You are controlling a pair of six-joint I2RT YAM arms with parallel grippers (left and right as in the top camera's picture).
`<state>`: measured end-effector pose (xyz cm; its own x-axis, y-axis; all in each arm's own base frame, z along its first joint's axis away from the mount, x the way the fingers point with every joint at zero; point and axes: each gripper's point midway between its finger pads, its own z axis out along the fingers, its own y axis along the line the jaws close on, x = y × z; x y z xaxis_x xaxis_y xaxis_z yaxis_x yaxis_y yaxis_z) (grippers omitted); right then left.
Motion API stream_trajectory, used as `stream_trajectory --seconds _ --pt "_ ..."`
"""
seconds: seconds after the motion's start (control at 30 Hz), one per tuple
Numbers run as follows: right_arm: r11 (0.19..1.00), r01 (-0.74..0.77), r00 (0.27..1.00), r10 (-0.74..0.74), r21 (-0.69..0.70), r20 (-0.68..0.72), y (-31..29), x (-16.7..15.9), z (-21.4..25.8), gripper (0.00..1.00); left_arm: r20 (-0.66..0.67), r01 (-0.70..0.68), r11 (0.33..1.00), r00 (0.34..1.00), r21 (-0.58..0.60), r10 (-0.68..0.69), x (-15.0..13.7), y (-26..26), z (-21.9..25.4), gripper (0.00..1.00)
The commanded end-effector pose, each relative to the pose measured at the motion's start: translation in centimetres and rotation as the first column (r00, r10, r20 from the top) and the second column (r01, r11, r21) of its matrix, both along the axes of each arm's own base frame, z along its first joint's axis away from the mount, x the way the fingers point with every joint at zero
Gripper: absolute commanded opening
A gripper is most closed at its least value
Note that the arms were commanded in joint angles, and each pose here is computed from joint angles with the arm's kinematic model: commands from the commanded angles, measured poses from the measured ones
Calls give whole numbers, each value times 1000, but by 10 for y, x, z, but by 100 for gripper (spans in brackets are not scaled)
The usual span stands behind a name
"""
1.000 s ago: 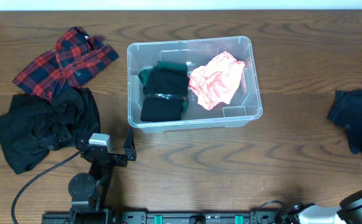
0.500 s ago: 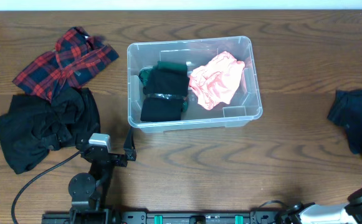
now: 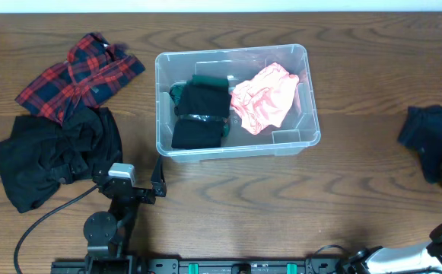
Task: Pack container
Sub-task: 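Grasp the dark navy garment on the right with the right gripper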
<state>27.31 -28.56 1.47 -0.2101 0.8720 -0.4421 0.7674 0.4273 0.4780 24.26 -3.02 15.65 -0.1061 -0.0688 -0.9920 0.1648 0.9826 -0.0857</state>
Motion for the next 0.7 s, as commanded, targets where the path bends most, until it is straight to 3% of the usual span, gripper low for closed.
stream_trajectory --seconds 0.0,0.2,0.47,0.67 --pt "993 -91 993 85 74 81 28 27 5 1 -50 9 1000 999 -2 -9 -1 -2 -17 98" --pt "954 -289 928 261 72 266 72 81 64 1 -50 9 1000 999 -2 -9 -1 -2 -17 98" --pt "849 -528 716 461 -26 523 160 130 198 1 -50 9 1000 999 -2 -9 -1 -2 -17 98" --pt "751 -634 519 591 -186 617 238 131 290 1 -50 9 1000 999 -2 -9 -1 -2 -17 98"
